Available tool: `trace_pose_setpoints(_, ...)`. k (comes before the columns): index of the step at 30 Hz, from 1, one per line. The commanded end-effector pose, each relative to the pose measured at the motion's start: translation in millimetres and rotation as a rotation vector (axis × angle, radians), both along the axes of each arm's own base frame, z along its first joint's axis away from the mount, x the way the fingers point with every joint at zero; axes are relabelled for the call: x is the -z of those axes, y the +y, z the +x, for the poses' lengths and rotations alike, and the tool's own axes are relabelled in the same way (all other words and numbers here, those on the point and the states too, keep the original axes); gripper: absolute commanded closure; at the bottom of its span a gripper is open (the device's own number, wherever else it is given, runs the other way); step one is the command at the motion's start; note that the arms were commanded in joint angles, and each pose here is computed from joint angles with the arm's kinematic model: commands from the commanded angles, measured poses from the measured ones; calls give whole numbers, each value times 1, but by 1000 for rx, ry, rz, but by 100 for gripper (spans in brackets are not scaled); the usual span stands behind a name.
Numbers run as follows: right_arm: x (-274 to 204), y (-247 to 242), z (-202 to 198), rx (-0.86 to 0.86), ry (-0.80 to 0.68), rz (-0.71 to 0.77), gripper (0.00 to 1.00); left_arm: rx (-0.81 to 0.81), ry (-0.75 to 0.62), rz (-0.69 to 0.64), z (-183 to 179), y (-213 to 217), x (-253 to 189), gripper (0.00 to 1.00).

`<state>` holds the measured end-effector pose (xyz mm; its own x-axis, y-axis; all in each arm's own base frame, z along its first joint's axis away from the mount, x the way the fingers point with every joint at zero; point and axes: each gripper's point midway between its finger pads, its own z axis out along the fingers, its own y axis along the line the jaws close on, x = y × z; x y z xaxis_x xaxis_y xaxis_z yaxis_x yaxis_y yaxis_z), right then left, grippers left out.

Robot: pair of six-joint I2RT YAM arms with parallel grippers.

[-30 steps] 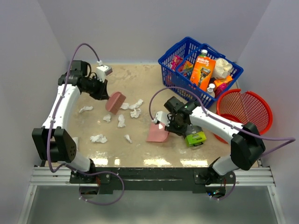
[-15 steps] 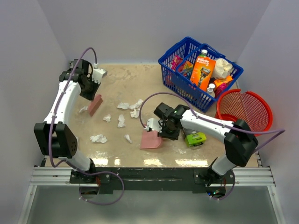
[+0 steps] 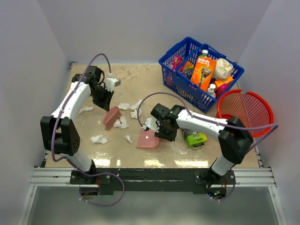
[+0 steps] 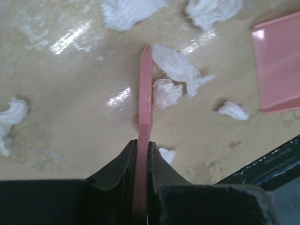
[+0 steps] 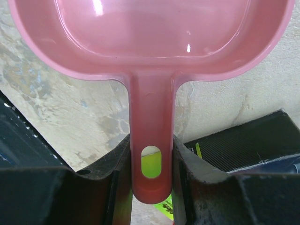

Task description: Sweep away the paper scraps from the table

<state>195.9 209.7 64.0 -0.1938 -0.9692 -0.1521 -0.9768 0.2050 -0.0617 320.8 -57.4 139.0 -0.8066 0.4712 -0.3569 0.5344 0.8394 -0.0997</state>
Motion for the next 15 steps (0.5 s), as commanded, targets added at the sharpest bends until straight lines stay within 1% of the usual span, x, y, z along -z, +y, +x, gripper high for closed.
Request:
trace_pose_setpoints(1,-8,21,10,56,-20,57,100,73,122,-212,-24,-55,4,100)
trace_pose_setpoints(3,-8,26,11,70,-14,69,100,121,168,-284,-38,-73,0,100)
trace_pose_setpoints(4,-6,29,12,74,-6,72,100,143,197,-367,-46,-87,-6,100)
trace_pose_setpoints(5,-6,31,12,74,-3,74,100,154,225,-414,-53,-94,-11,100)
trace_pose_setpoints(6,-7,33,15,80,-4,77,100,159,240,-463,-56,-101,-17,100)
trace_pose_setpoints(7,-4,34,15,79,1,71,100,169,251,-543,-59,-111,-28,100)
trace_pose_setpoints(8,-4,35,15,79,3,70,100,169,248,-571,-58,-114,-33,100)
trace_pose_setpoints(9,-4,36,16,79,2,72,100,164,234,-583,-55,-115,-37,100)
trace_pose_setpoints(11,-5,36,17,80,-5,72,100,148,184,-556,-46,-107,-41,100)
trace_pose_setpoints(14,-8,30,18,75,-33,72,100,90,112,-489,-30,-82,-48,100)
trace_pose_setpoints(15,-4,25,16,65,-34,56,100,67,84,-445,-26,-71,-49,100)
